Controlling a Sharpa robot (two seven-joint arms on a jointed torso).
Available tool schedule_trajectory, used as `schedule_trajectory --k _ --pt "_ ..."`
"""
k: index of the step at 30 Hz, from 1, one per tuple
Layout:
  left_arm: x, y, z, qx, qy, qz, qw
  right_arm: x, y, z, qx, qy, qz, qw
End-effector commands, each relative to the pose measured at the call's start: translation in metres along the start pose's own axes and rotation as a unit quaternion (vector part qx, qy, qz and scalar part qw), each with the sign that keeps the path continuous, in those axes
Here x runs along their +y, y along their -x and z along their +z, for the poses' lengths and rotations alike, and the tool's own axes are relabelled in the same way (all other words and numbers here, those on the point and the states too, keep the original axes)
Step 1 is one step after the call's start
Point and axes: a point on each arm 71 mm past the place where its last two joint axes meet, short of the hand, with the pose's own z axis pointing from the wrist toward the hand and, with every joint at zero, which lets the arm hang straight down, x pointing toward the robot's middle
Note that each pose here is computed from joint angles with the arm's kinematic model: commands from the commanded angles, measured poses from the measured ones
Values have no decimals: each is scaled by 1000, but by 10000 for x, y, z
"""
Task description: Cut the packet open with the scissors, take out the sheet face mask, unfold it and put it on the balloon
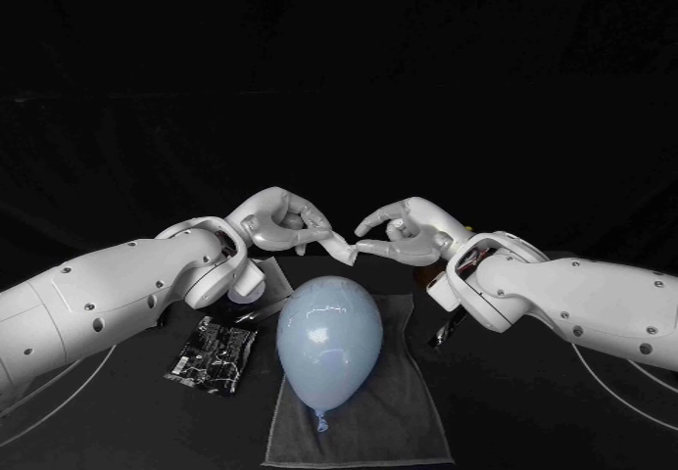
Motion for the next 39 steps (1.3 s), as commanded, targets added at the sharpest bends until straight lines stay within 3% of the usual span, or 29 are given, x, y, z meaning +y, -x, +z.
schedule_trajectory --k 1,18,39 --pt "-37 -6 13 2 -11 2 1000 50 -28 25 -5 11 -10 1000" --pt "-67 -34 31 9 -13 7 1000 109 -154 158 -8 -2 -31 999" --pt "-79 -47 24 14 -15 6 1000 105 -146 172 -15 1 -35 999"
